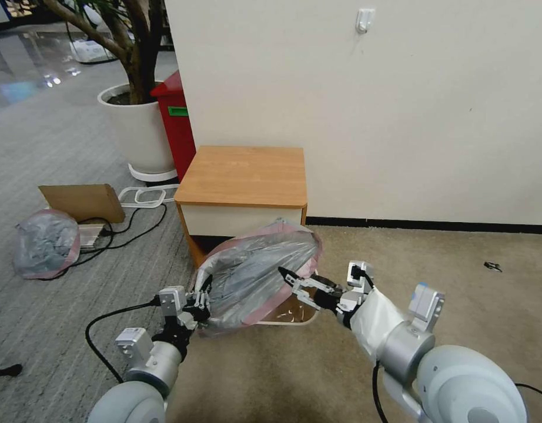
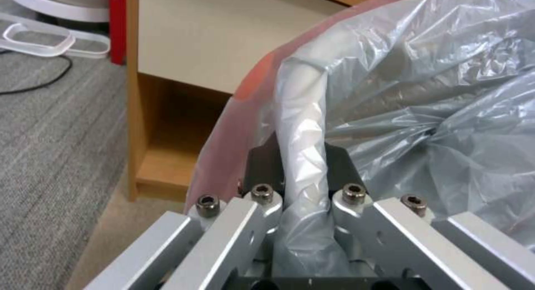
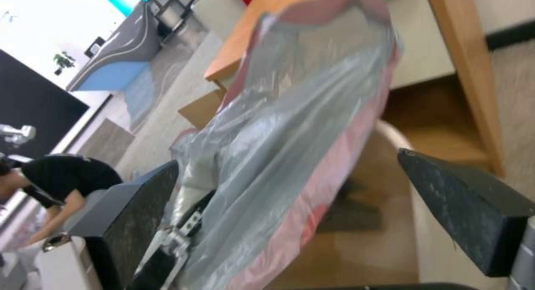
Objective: Pick up the garbage bag from the table and place it over the trash can.
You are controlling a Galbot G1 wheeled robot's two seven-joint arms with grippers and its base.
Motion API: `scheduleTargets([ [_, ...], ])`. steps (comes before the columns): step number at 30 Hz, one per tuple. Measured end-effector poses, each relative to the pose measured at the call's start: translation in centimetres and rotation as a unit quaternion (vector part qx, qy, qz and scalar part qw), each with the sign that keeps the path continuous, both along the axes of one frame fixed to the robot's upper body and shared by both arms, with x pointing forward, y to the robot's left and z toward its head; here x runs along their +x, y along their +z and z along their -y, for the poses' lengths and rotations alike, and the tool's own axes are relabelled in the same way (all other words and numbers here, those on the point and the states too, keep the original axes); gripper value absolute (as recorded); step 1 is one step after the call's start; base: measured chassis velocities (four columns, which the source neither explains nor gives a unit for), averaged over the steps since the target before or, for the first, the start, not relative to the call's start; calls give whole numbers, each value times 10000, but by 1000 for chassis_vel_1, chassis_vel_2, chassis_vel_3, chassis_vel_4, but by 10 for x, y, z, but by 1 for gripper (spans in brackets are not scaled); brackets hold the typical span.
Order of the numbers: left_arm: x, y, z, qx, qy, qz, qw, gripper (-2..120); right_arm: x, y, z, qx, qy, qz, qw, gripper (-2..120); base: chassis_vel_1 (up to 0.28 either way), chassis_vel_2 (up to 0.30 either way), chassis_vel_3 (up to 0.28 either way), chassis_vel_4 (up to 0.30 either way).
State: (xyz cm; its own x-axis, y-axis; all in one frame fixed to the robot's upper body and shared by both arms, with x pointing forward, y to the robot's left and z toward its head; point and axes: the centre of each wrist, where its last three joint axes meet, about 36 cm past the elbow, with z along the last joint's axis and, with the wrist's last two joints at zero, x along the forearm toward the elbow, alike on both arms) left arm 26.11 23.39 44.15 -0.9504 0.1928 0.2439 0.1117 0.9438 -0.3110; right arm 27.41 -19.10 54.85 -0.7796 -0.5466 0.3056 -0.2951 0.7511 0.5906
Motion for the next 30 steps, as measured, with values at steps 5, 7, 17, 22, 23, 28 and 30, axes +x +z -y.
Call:
scheduleTargets([
  [5, -3, 1, -2, 7, 26, -3, 10000, 6, 3, 3, 1, -105, -126, 259, 9995, 100, 0, 0, 0, 0],
  [7, -4, 2, -1, -11, 31, -3, 10000, 6, 4, 3, 1, -74, -221, 353, 9991, 100, 0, 0, 0, 0],
  [17, -9, 5, 1, -68, -43, 29, 10000, 6, 19, -14, -2, 66, -492, 262, 9984, 81, 0, 0, 0, 0],
  [22, -11, 6, 0, -77, -45, 22, 10000, 6, 21, -16, -2, 157, -583, 288, 9978, 61, 0, 0, 0, 0],
  [23, -11, 6, 0, -84, -36, 18, 10000, 6, 21, -15, -2, 174, -599, 304, 9976, 54, 0, 0, 0, 0],
  [28, -12, 6, 1, -111, -14, 18, 9999, 6, 20, -13, 0, 150, -608, 363, 9974, 40, 0, 0, 0, 0],
  [30, -12, 6, 2, -134, -7, 13, 9999, 6, 19, -12, 0, 128, -575, 396, 9975, 28, 0, 0, 0, 0],
])
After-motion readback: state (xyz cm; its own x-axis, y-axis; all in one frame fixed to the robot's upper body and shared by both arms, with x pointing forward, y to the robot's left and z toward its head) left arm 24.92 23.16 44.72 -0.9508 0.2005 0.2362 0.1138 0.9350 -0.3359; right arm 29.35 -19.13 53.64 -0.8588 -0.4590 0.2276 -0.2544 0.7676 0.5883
